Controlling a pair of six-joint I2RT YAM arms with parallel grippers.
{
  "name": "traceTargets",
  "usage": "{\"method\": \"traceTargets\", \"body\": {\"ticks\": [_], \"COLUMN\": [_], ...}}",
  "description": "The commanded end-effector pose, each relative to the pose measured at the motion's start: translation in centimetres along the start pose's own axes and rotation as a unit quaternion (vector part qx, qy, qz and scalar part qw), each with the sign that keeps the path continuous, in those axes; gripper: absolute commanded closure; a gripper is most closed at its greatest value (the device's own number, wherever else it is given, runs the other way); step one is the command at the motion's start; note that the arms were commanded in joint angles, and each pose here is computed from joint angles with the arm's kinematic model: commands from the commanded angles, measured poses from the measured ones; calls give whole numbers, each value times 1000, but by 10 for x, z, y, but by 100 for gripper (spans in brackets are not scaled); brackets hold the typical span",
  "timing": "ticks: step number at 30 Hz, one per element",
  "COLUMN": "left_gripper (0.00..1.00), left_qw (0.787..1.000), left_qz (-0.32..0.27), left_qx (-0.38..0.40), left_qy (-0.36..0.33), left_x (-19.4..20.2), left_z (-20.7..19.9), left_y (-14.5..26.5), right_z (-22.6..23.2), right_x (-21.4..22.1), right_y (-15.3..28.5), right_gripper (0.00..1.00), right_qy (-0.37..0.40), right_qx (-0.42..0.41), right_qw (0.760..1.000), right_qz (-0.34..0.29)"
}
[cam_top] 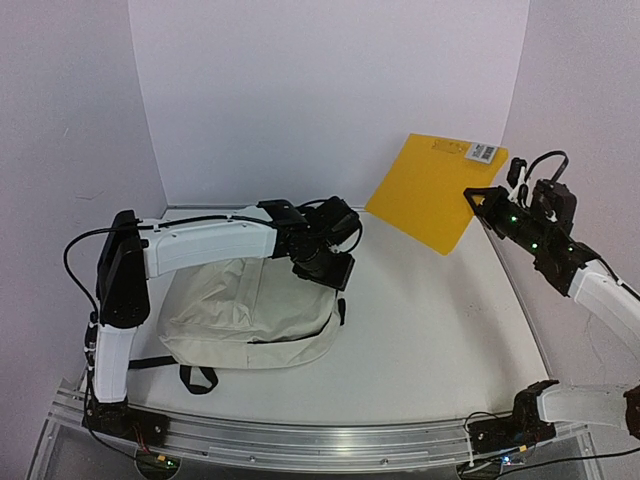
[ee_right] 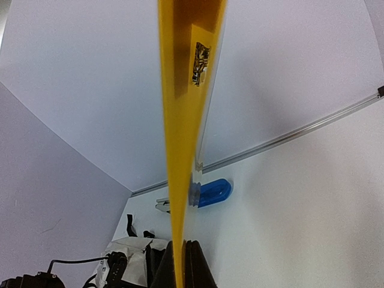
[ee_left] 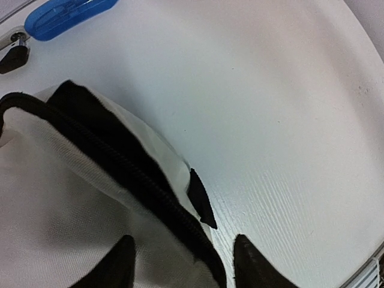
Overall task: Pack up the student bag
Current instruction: Place the files in the student bag.
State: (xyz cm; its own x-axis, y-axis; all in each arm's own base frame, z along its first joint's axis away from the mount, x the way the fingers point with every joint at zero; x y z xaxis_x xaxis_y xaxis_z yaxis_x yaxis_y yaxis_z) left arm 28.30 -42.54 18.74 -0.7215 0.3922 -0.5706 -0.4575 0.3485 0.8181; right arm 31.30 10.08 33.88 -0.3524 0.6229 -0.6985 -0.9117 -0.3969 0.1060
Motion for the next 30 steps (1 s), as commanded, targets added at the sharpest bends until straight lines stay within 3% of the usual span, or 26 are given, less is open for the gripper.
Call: {"method": "traceTargets", "body": {"ticks": [1,5,10,14,21,30], "left_gripper": [56,79,90,100,100,100], "left_qw": [998,998,997,995,987,961], "left_qz": [-11,-12,-42,-80,-160,-232], "left_qx": [-57,-68,-60,-58,-1,151], "left_qy": [-13,-12,-3,2,14,5], "left_x": [-7,-8,-19,-32,-53,-50], "left_z": [14,18,23,35,74,93], "left_y": [15,20,51,90,172,231], "right_z": [14,16,29,46,90,81], "right_x": [-13,-14,-20,-17,-14,29], "right_y": [4,7,12,12,28,27], "right_gripper": [100,100,100,100,100,100], "right_qy": [15,14,10,8,-27,-109], "right_qx": [-28,-31,-48,-77,-187,-215], "right_qw": [999,999,998,997,975,937], "right_qz": [-33,-35,-26,26,116,254]}}
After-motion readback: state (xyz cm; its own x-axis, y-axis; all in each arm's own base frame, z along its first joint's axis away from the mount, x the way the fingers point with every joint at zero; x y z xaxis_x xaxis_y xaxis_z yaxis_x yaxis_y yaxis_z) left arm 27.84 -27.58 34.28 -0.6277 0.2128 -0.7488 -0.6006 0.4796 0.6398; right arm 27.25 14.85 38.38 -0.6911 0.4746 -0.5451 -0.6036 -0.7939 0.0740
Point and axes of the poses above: each gripper's point midway between its finger pads, its own y axis back along the fingers, its own z axis along the line the jaws close on, x = y × z, the point moved 5 cm from there along y, back along the fingers, and after that the axes turned 5 degrees about -y, right-handed, at the moved point
